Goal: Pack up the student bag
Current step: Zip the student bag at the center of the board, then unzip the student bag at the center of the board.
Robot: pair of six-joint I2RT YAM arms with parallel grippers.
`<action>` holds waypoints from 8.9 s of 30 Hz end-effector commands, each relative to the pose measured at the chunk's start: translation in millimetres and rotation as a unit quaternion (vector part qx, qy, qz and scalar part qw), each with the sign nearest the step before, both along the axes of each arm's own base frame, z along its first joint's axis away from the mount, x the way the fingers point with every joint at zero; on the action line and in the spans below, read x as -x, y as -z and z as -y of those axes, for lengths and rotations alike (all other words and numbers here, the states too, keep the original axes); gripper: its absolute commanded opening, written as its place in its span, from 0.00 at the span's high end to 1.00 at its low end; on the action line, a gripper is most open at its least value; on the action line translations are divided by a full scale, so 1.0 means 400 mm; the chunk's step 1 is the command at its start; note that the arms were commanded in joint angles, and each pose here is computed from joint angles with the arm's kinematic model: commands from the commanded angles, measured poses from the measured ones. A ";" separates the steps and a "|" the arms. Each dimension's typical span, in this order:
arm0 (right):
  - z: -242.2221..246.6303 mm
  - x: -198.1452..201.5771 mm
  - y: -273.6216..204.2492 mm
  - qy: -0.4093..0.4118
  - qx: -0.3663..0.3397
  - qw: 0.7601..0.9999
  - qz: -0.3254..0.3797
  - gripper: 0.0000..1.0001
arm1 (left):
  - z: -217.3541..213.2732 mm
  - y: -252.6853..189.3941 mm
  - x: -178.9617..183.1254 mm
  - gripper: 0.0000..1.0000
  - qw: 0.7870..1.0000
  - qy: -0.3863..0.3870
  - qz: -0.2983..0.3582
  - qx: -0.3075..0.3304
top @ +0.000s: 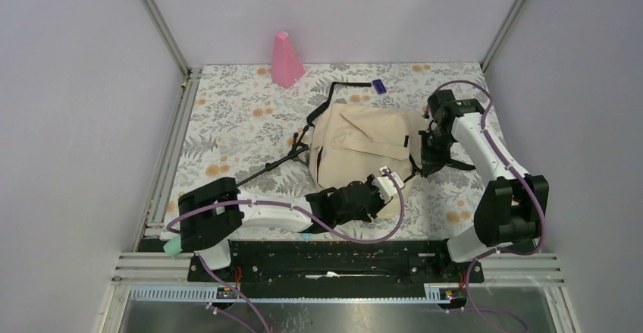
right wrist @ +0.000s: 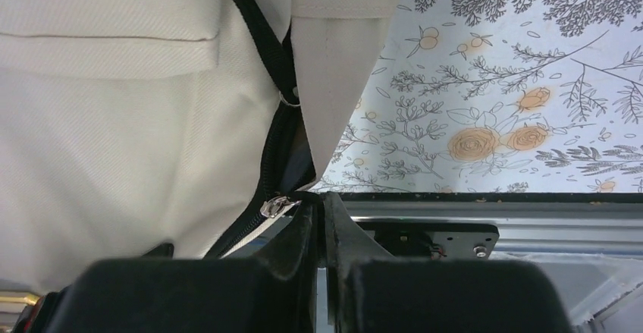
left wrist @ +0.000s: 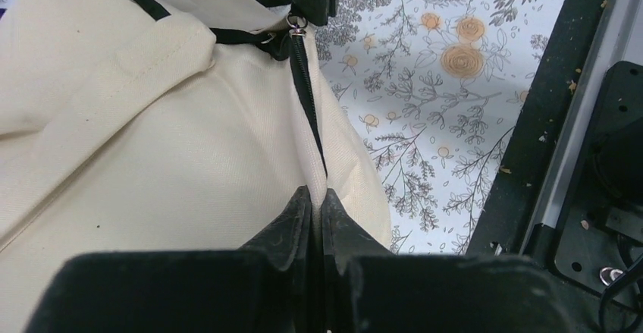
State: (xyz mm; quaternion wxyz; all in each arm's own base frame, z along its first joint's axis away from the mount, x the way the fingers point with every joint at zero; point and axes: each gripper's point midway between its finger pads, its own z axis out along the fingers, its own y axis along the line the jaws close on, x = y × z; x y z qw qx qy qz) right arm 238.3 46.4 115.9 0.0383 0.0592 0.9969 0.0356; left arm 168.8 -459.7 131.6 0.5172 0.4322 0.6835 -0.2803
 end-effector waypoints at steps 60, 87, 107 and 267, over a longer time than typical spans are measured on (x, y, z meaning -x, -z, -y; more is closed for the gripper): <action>0.126 -0.175 -0.030 0.059 0.076 0.973 0.210 1.00 | 0.132 0.071 -0.002 1.00 0.998 -0.002 -0.061 -0.019; 0.096 -0.295 -0.104 0.023 0.050 0.974 0.219 0.81 | 0.171 0.035 0.221 0.73 0.994 0.079 -0.077 -0.002; -0.032 -0.258 -0.162 0.032 -0.104 0.942 0.319 0.32 | -0.122 -0.186 -0.030 0.01 0.971 -0.047 -0.224 0.072; -0.234 -0.160 -0.322 -0.059 -0.003 0.854 0.516 0.25 | -0.143 -0.254 -0.233 0.13 0.958 -0.007 -0.135 0.252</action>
